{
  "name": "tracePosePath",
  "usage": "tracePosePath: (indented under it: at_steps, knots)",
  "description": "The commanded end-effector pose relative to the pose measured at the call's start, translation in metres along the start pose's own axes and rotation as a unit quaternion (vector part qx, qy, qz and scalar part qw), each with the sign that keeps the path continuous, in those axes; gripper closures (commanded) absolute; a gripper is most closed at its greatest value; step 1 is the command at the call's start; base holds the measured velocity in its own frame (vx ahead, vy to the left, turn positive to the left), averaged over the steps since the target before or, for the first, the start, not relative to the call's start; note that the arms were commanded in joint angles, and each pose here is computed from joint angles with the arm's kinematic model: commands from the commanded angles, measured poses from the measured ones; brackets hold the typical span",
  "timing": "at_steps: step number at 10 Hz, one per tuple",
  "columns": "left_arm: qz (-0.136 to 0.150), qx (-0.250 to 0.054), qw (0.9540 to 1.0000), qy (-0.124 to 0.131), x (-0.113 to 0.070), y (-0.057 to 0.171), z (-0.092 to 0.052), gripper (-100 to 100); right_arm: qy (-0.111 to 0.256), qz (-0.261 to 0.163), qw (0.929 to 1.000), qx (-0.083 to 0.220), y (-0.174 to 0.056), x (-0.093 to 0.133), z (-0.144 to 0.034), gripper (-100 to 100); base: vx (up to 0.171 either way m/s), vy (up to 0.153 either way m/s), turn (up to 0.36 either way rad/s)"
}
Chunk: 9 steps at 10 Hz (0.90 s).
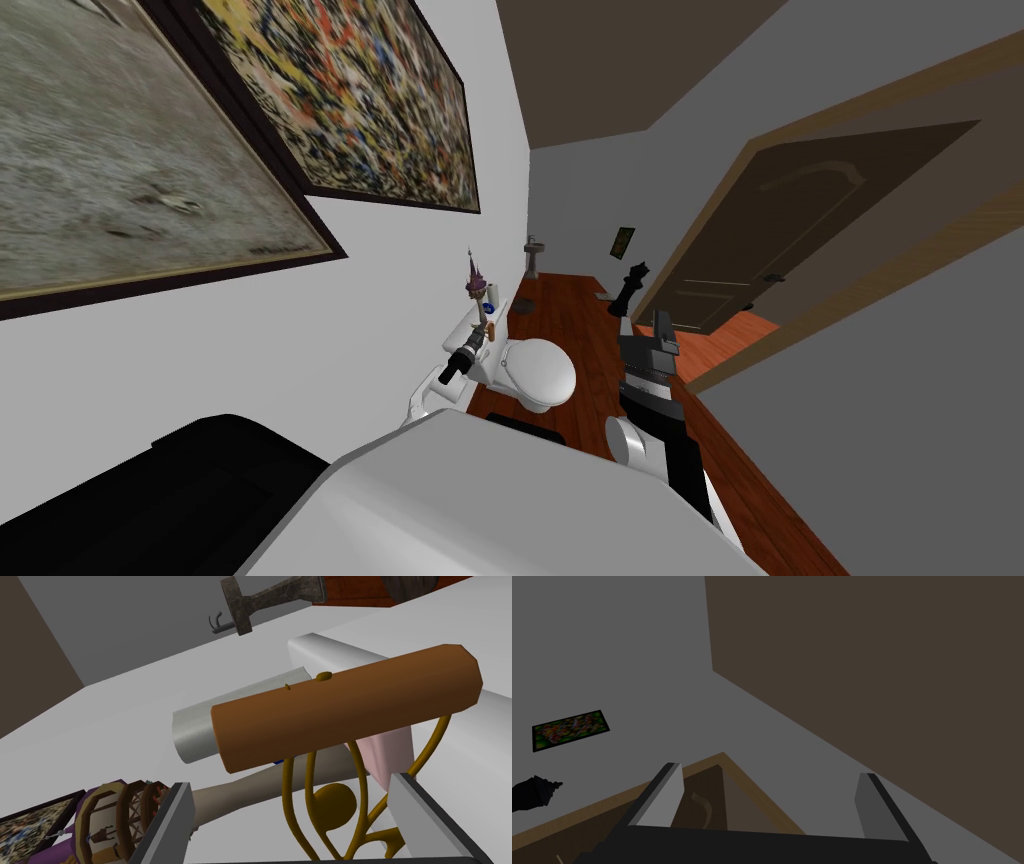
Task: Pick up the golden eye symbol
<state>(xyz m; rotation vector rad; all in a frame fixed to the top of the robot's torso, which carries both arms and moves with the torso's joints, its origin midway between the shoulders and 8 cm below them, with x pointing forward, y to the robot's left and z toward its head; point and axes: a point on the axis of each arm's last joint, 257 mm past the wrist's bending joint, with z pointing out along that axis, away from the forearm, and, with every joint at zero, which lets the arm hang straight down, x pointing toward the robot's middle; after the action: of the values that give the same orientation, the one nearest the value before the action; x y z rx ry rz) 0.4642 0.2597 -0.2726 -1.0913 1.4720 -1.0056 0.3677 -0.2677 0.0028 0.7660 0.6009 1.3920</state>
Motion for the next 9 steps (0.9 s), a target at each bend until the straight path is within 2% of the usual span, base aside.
tracePosePath:
  at_steps: [1,2,3,7,8,9]
  knots:
    - [0.0,0.0,1.0,0.0,0.0,0.0,0.0,0,0.0,0.0,1.0,0.0,0.0,0.0,0.0,0,0.0,0.005,0.002]
    - [0.0,0.0,1.0,0.0,0.0,-0.0002,0.0,-100,0.0,0.0,1.0,0.0,0.0,0.0,0.0,0,0.0,0.0,0.0]
    - [0.0,0.0,1.0,0.0,0.0,-0.0001,0.0,100,0.0,0.0,1.0,0.0,0.0,0.0,0.0,0,0.0,0.0,0.0]
    - [0.0,0.0,1.0,0.0,0.0,-0.0001,0.0,100,0.0,0.0,1.0,0.0,0.0,0.0,0.0,0,0.0,0.0,0.0]
    - [0.0,0.0,1.0,0.0,0.0,-0.0001,0.0,0,0.0,0.0,1.0,0.0,0.0,0.0,0.0,0,0.0,0.0,0.0]
    - [-0.04,-0.004,0.9992,0.002,0.0075,-0.0002,0.0016,-100,0.0,0.0,1.0,0.0,0.0,0.0,0.0,0,-0.011,0.047,0.01]
